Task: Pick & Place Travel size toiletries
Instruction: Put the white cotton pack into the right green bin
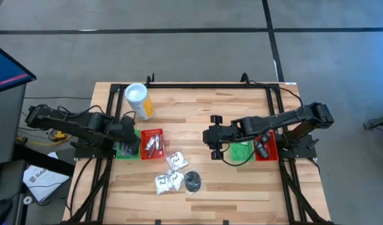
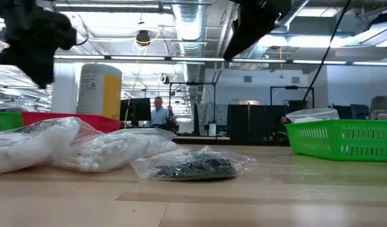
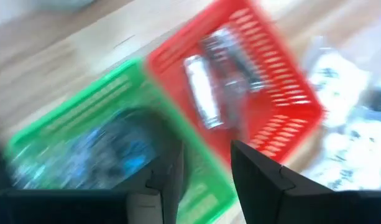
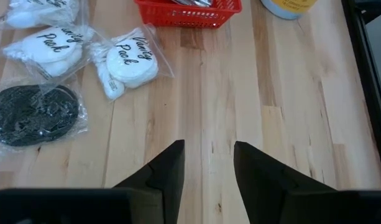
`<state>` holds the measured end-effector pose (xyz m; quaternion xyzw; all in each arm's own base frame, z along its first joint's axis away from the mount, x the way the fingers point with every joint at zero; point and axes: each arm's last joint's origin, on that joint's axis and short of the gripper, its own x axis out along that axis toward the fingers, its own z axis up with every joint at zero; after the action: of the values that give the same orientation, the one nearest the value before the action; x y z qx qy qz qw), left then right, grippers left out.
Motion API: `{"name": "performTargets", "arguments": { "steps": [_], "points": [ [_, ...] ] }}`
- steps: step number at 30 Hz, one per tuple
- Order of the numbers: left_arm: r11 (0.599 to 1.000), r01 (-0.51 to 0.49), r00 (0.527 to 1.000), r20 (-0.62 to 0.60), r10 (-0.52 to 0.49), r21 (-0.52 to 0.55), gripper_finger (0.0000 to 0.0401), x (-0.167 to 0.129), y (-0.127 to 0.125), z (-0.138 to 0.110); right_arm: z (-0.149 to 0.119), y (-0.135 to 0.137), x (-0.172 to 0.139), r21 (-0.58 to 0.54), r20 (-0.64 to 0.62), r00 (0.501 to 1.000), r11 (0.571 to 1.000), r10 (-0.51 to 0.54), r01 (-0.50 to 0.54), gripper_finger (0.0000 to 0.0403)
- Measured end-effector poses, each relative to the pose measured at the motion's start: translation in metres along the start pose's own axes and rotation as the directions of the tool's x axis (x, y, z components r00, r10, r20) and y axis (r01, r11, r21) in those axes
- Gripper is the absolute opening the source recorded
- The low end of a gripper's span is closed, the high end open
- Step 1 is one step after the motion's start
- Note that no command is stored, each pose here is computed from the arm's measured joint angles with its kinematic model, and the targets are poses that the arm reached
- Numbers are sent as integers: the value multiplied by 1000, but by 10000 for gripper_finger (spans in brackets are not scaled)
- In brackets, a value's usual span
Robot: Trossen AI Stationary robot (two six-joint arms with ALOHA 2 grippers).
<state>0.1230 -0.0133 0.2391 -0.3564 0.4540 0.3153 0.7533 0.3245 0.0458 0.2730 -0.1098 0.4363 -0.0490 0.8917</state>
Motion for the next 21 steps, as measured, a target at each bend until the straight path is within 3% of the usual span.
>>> {"name": "performTargets", "arguments": {
  "steps": [6, 13, 21],
  "points": [
    [970, 167, 982, 63, -180, 174, 126, 1, -24, 3, -1, 4, 3, -9, -14, 1000, 1000, 6, -7, 129],
    [885, 281, 948, 34, -315, 370, 126, 14, -62, -8, -1, 6, 8, -11, -23, 1000, 1000, 6, -7, 129],
    [805, 350, 929, -65, -365, 479, 126, 39, -98, -34, 1, 6, 8, -4, -3, 1000, 1000, 5, -5, 129]
  ]
}}
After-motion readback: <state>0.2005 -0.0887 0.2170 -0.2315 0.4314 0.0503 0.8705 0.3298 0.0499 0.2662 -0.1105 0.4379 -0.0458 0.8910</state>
